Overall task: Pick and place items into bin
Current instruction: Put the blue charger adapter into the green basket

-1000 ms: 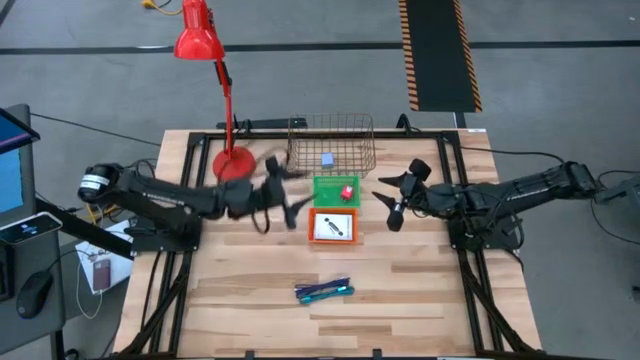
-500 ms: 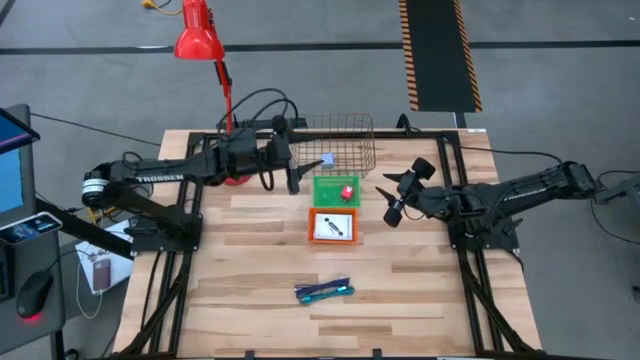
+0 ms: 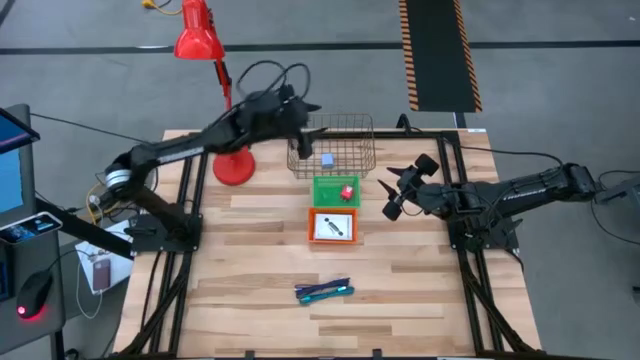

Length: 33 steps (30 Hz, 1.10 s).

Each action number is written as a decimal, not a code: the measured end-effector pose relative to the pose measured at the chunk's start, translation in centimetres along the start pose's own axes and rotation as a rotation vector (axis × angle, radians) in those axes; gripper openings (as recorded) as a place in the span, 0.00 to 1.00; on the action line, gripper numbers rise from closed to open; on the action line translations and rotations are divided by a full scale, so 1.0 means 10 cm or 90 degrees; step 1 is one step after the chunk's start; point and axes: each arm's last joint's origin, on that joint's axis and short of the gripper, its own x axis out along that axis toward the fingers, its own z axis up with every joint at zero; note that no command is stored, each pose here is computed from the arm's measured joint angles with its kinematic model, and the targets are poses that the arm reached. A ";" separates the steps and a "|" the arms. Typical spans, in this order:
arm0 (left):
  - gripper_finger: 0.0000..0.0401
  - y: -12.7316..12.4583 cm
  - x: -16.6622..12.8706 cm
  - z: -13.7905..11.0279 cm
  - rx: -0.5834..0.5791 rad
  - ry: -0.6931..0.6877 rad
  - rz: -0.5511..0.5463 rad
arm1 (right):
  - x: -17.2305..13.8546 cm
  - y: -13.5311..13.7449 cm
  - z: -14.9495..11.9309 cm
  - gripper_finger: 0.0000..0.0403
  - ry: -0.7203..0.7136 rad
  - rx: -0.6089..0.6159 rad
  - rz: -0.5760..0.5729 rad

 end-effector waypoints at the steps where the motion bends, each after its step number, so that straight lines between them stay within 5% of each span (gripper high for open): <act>1: 0.66 0.04 0.09 0.00 -0.002 0.025 -0.010 | 0.00 0.00 0.00 0.46 0.000 0.001 0.000; 17: 0.66 0.35 1.18 -0.18 0.064 0.361 -0.088 | 0.00 0.00 -0.04 0.46 0.019 0.004 0.000; 33: 0.66 0.14 1.57 -0.76 0.134 0.525 -0.202 | 0.00 0.00 -0.04 0.46 0.021 0.003 -0.001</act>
